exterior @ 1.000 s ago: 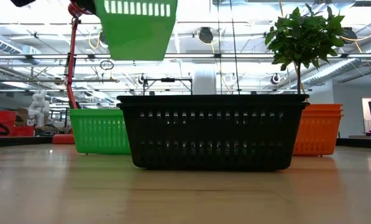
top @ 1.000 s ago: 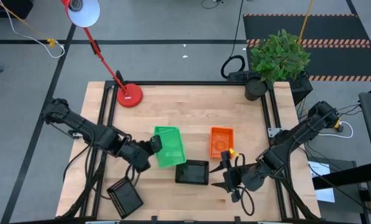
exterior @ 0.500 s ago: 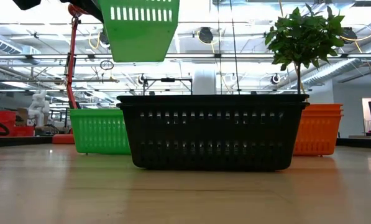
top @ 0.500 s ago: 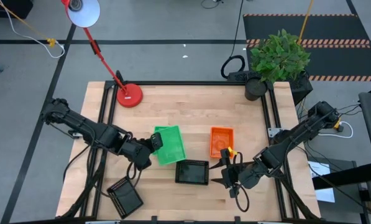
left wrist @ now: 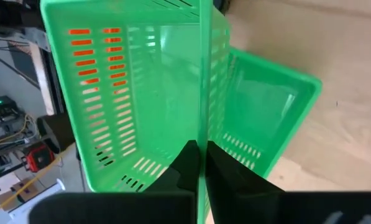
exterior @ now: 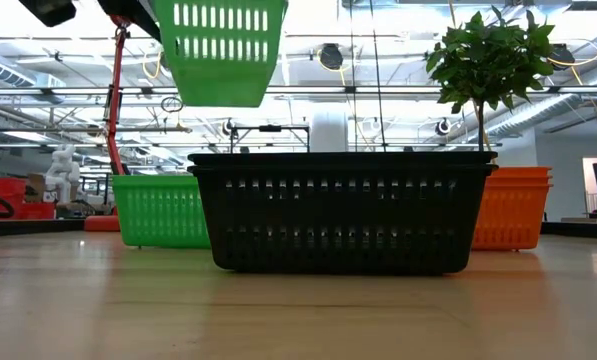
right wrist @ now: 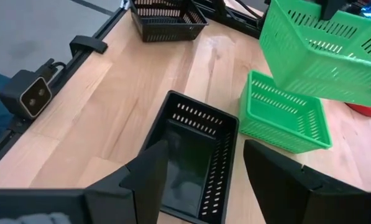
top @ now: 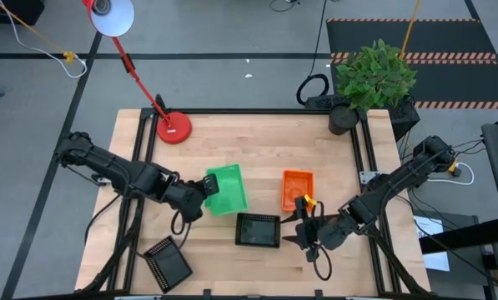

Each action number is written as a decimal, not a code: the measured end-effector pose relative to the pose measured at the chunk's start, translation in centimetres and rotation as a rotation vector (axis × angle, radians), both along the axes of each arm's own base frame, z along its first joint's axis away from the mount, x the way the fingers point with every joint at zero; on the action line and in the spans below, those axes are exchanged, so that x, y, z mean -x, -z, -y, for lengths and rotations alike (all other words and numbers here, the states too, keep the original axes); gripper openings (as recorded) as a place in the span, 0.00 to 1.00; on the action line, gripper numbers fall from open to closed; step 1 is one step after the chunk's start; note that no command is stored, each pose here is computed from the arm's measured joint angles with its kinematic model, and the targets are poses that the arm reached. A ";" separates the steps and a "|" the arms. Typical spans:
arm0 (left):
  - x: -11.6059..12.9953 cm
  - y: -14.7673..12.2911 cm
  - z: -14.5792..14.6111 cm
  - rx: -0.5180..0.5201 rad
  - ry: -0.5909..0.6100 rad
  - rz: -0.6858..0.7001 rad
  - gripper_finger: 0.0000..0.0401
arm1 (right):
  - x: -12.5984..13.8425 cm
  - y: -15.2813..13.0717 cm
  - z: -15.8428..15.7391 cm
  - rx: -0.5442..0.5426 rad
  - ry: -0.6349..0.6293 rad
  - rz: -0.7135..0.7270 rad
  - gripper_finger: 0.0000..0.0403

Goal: Stack baskets by color
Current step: Stack the bottom green bin on top of the top green bin

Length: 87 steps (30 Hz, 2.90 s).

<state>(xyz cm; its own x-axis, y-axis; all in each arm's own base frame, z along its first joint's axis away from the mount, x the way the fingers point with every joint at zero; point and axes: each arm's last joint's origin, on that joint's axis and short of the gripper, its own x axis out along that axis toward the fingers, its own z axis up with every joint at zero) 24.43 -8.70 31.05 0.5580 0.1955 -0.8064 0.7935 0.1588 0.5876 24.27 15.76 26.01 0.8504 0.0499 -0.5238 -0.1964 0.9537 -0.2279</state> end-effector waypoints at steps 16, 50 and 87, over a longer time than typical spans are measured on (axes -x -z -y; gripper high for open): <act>0.7 4.2 -1.4 -0.112 0.041 -0.146 0.02 | -0.2 0.0 0.3 -0.033 0.028 0.004 0.51; 2.6 3.6 -3.9 -0.169 0.239 -0.096 0.01 | -0.9 -1.3 -0.1 -0.221 0.082 0.126 0.51; 3.5 9.7 -6.7 -0.011 0.260 -0.013 0.04 | -0.2 2.1 0.4 -0.256 0.037 0.281 0.51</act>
